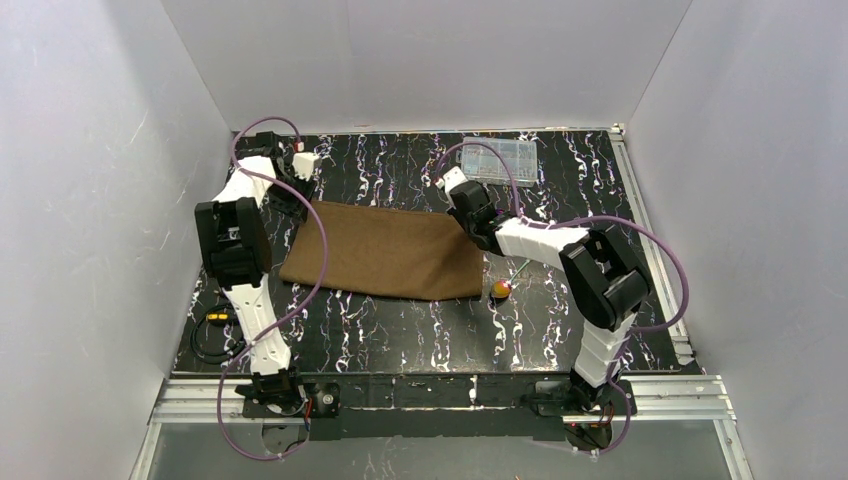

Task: Fold the napkin into a case and place the utensils inside
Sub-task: Fold and flatten the napkin at the center of the board.

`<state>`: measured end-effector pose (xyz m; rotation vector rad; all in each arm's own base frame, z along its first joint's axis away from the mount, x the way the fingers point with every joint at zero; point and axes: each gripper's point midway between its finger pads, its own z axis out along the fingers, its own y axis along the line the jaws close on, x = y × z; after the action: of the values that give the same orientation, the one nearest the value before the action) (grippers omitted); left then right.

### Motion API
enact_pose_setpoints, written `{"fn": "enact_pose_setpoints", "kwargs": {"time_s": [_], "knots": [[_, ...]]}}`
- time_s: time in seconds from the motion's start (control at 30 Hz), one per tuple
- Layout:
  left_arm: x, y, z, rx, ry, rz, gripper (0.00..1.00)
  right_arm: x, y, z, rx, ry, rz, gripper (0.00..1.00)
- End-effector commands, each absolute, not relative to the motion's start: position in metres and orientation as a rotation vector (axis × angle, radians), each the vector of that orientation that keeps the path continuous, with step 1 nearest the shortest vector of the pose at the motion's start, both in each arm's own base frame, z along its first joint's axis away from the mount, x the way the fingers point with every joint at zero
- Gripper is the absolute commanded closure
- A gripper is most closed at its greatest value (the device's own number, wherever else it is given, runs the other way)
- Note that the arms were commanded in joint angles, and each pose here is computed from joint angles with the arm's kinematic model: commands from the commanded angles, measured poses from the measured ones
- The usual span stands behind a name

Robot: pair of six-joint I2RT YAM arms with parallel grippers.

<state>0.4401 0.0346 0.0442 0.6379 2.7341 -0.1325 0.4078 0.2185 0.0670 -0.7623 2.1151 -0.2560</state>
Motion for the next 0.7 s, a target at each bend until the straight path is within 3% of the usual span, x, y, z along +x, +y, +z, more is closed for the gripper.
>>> {"fn": "enact_pose_setpoints", "kwargs": {"time_s": [0.0,0.4,0.67], "knots": [[0.447,0.027,0.05,0.629,2.726,-0.158,0.59,0.415,0.225,0.106,-0.66,2.034,-0.198,0.99],[0.467,0.013,0.038,0.596,2.713,-0.196,0.59,0.398,0.231,0.1,-0.662,2.048,-0.084,0.99],[0.465,0.011,0.032,0.598,2.726,-0.202,0.75,0.397,0.238,0.106,-0.661,2.037,-0.038,0.99]]}}
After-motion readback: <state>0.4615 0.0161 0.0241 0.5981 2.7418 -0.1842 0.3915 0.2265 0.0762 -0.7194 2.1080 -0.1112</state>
